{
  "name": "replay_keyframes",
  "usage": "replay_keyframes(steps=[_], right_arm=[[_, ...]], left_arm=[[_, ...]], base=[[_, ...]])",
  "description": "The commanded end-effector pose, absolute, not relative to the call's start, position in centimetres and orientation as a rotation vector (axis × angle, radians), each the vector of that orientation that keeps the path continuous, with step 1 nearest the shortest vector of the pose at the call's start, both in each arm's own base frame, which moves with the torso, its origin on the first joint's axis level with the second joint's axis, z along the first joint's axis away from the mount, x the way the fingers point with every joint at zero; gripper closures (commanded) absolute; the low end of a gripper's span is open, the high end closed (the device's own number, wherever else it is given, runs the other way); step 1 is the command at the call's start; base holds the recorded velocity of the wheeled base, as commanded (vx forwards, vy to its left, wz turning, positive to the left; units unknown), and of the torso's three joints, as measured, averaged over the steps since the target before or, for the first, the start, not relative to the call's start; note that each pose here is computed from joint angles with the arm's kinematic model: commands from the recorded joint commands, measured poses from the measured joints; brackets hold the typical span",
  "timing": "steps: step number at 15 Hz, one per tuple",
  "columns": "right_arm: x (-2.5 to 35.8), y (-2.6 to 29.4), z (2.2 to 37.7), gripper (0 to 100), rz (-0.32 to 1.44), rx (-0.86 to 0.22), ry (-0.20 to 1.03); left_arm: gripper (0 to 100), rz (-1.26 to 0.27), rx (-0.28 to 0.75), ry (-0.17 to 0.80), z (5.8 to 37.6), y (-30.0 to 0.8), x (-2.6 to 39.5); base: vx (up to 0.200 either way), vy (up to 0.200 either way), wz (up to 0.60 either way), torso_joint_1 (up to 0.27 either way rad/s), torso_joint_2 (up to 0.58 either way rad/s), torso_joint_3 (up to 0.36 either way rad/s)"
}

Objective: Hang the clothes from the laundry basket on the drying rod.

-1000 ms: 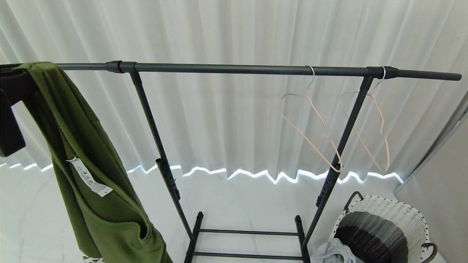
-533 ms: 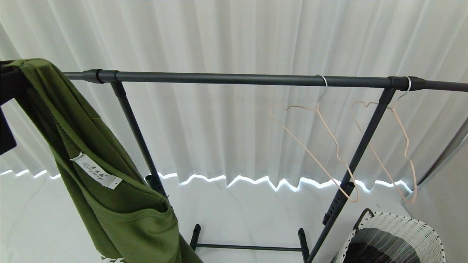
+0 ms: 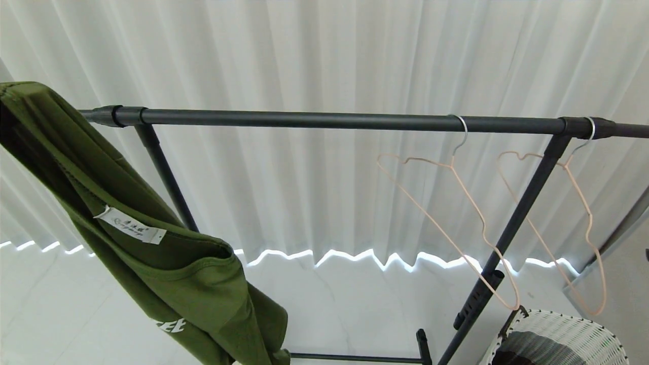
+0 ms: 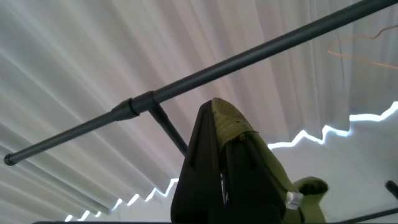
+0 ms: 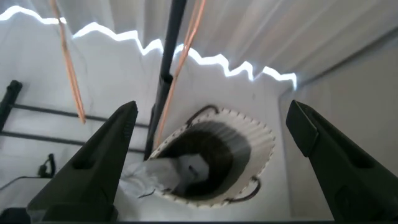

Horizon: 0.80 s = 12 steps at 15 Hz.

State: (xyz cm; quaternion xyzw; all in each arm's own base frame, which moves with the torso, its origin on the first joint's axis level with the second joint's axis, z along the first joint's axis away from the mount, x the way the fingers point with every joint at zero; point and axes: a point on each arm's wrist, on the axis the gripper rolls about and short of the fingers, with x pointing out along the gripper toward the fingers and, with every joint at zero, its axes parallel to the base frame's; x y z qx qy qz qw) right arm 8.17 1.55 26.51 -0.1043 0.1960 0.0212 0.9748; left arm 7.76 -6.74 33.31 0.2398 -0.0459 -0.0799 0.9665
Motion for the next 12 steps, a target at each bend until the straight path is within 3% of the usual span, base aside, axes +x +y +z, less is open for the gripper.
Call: replay_keyframes(steps=[1, 8, 12], right_arm=[[11.7, 1.7, 25.5, 0, -0.027, -0.158, 0.516], [19.9, 2.7, 22.7, 0, -0.084, -0.07, 0.587], [22.1, 3.2, 21.5, 0, -0.103, -0.01, 0.617]], left_arm=[[100, -0.159, 0.491, -0.098, 33.4, -6.6, 7.7], [100, -0.149, 0.533, -0.122, 33.7, -6.0, 7.1], [100, -0.151, 0.541, -0.115, 33.5, -6.1, 7.2]], base=[[0.0, 0.0, 0.0, 0.0, 0.0, 0.0], [0.0, 0.0, 0.0, 0.0, 0.0, 0.0], [0.0, 0.0, 0.0, 0.0, 0.0, 0.0]])
